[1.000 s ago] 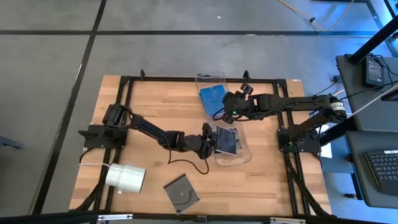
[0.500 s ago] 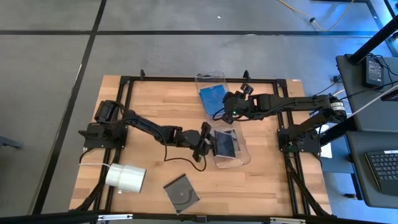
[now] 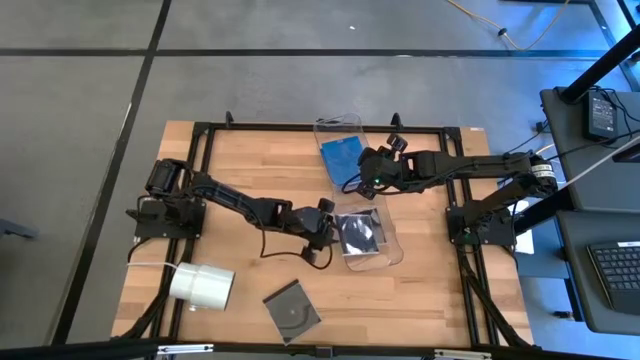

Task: Pick & place jewel cases by type
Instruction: Put the top black CD case into the bottom transparent bin, then put the black CD case into the bottom transparent bin

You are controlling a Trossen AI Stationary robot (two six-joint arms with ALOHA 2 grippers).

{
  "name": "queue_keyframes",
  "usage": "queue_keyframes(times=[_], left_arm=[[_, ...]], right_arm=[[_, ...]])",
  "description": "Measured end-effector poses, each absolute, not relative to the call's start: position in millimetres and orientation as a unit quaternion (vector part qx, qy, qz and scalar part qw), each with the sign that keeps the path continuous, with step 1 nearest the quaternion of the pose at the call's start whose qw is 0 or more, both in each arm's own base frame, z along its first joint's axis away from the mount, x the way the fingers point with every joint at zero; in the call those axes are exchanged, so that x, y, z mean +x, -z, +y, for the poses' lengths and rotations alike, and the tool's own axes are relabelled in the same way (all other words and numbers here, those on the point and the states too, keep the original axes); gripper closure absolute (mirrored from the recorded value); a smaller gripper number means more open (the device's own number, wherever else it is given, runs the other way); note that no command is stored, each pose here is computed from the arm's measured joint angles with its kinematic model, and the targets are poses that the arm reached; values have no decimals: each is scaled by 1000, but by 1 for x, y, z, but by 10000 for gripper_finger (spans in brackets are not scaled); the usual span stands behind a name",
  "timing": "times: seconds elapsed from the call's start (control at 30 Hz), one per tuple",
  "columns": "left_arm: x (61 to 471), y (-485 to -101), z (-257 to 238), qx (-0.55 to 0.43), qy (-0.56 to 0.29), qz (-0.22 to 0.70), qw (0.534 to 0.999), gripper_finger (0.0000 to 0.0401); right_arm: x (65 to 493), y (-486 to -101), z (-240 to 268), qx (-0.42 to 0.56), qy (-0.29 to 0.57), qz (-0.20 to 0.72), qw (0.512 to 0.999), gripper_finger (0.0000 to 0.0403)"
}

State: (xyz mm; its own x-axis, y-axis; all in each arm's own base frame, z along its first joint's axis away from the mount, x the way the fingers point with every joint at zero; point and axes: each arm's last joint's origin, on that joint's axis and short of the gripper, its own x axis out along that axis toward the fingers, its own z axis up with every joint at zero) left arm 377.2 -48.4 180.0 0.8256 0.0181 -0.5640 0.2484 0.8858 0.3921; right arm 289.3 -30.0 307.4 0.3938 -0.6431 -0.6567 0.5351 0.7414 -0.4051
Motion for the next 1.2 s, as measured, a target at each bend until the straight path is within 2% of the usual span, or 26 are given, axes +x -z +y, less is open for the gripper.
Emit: queue_keyframes(times=[0.37,0.67,0.83,0.97,1.07,1.2], left_arm=[[379,-180,-36,176,43,294,938,243],[378,-179,-37,177,60,295,937,243],[366,-184,-42,190,77,337,919,242],[346,-197,-52,183,95,383,900,240],[329,-208,-64,182,117,406,888,241],[311,-220,-84,123,163,423,883,243]], right_arm=[[290,-308,-30,-63,354,420,833,264],[290,-308,-30,-63,354,420,833,264],[291,-308,-30,-60,353,415,836,264],[299,-312,-23,-47,291,393,871,264],[313,-314,-13,-75,218,368,901,264],[331,-309,2,-99,151,337,924,264]])
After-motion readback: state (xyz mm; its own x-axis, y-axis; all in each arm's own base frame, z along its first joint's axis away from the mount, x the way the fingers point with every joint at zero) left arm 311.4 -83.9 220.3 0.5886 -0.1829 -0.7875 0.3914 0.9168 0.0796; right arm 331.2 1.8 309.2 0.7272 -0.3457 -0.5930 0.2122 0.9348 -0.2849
